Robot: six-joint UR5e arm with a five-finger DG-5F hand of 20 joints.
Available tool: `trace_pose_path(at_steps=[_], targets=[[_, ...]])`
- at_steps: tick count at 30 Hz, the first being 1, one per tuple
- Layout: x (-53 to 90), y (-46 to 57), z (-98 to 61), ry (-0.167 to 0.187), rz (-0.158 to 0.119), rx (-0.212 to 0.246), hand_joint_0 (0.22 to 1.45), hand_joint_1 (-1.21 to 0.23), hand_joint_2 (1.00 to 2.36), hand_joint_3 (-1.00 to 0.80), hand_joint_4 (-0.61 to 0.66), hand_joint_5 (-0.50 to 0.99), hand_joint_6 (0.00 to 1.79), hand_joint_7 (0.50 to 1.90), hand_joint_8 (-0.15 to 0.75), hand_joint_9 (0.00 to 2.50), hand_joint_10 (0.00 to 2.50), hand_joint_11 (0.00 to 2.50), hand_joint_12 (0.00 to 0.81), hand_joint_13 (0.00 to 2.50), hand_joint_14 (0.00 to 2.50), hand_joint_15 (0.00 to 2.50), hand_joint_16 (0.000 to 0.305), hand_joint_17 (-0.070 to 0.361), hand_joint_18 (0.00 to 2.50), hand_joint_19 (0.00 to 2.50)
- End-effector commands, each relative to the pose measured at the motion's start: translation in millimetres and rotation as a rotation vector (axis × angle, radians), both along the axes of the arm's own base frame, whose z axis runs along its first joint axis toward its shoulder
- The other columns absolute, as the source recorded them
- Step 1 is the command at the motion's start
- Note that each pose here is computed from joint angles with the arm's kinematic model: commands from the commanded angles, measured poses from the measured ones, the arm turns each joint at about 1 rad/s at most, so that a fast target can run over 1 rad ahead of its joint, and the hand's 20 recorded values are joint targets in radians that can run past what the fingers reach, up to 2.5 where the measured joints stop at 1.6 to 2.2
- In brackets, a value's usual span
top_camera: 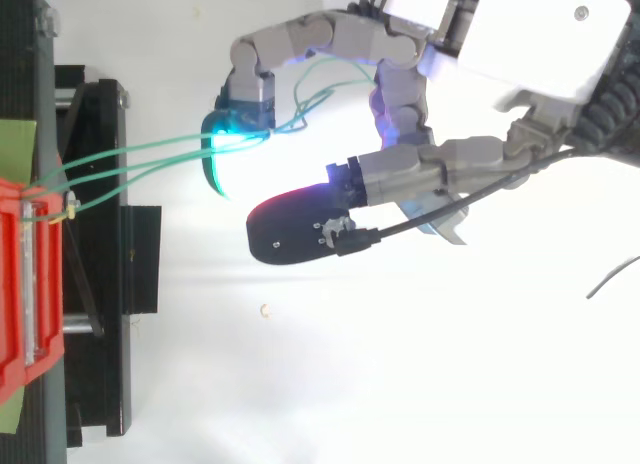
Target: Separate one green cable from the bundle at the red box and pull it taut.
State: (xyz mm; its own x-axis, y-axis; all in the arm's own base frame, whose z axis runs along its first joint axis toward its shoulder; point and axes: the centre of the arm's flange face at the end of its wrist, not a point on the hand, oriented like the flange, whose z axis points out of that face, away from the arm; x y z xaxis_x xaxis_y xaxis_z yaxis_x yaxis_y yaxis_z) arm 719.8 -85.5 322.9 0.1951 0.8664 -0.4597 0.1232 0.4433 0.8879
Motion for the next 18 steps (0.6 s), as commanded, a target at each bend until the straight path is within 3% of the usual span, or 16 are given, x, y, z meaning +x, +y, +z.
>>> trace_pose_path(at_steps=[1, 6, 18], targets=[[0.8, 0.4, 1.2, 0.018, -0.009, -0.104, 0.73, -0.77, 1.02, -0.14, -0.09, 0.15, 0.5, 1.27, 0.248, 2.16, 0.02, 0.59, 0.434, 1.8, 0.02, 0.79, 0.064, 0.144, 1.63, 0.76], [0.4, 3.2, 0.2, 0.033, -0.007, -0.151, 0.72, -0.77, 1.02, -0.14, -0.1, 0.15, 0.5, 1.28, 0.254, 2.16, 0.02, 0.59, 0.429, 1.8, 0.02, 0.79, 0.064, 0.144, 1.63, 0.76], [0.5, 7.0, 0.9, 0.062, -0.036, -0.259, 0.72, -0.76, 1.02, -0.14, -0.1, 0.15, 0.5, 1.28, 0.255, 2.15, 0.02, 0.6, 0.432, 1.8, 0.02, 0.79, 0.064, 0.143, 1.62, 0.76]])
